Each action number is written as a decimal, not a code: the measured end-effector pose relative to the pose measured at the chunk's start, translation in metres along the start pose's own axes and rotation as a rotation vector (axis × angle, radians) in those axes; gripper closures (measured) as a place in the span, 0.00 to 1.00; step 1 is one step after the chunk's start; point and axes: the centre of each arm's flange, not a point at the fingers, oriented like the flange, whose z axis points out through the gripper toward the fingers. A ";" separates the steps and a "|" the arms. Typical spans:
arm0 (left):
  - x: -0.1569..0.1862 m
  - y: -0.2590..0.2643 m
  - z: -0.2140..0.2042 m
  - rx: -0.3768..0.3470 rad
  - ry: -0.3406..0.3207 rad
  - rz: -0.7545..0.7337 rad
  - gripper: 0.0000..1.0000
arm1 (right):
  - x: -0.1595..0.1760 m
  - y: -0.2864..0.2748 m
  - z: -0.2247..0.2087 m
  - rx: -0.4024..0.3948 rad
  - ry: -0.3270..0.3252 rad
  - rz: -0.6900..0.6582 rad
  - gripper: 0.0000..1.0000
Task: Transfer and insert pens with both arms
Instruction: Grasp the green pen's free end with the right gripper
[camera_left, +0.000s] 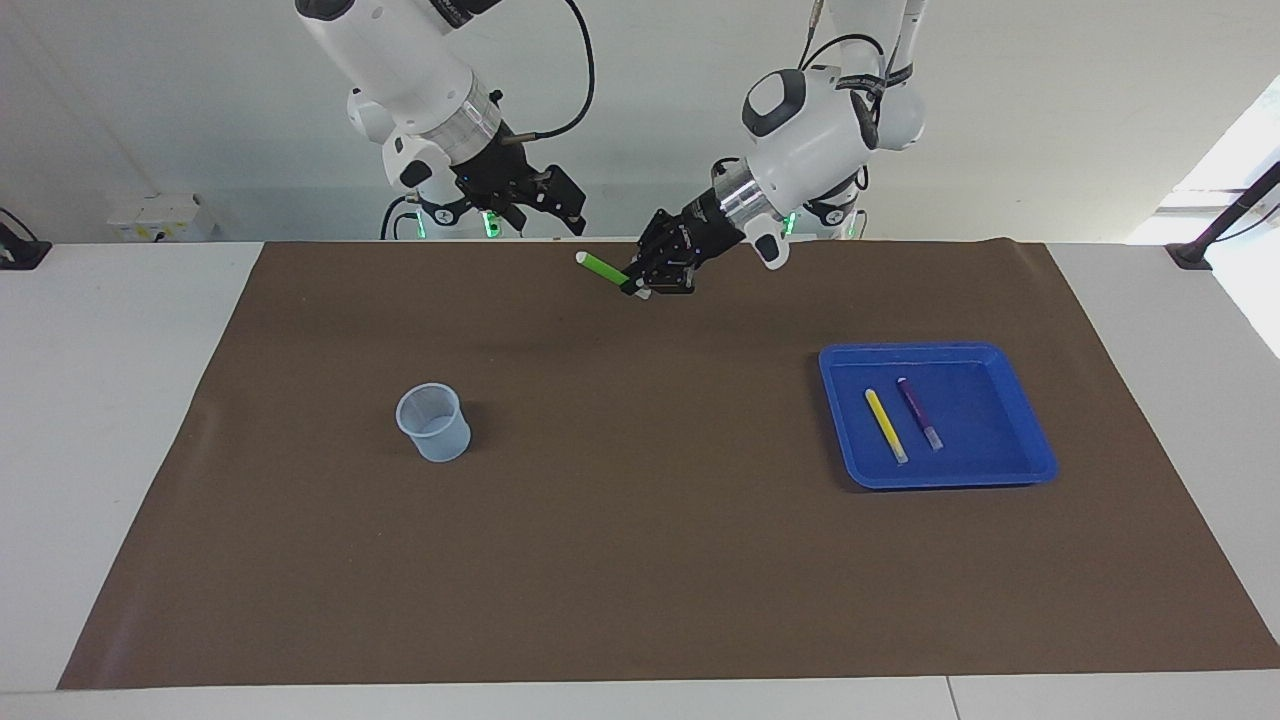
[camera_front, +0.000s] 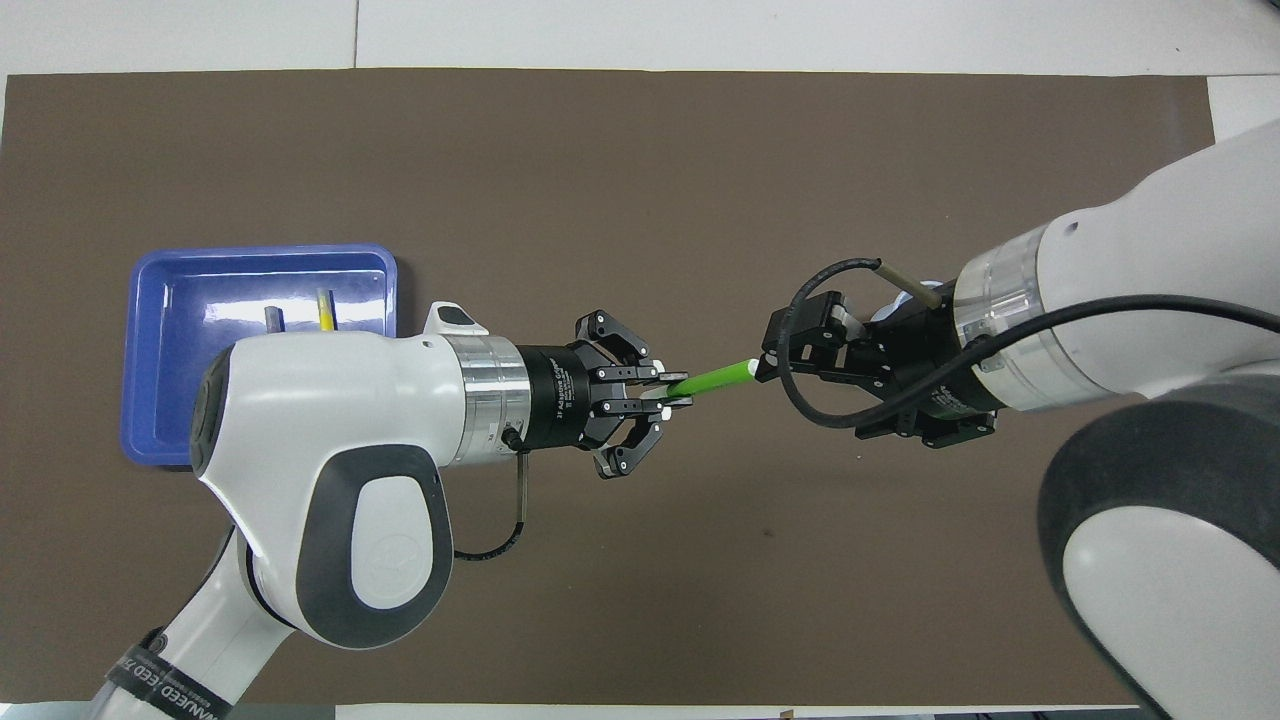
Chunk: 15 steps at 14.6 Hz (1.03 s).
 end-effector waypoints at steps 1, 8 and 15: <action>0.001 0.000 0.001 0.000 -0.019 0.002 0.83 | 0.004 -0.003 0.000 0.047 0.018 0.008 0.00; 0.004 -0.005 0.004 0.003 -0.061 0.009 0.83 | 0.001 0.008 0.030 0.142 0.003 0.044 0.03; 0.005 -0.006 0.004 0.002 -0.063 0.010 0.83 | -0.007 0.009 0.028 0.151 -0.030 0.045 0.27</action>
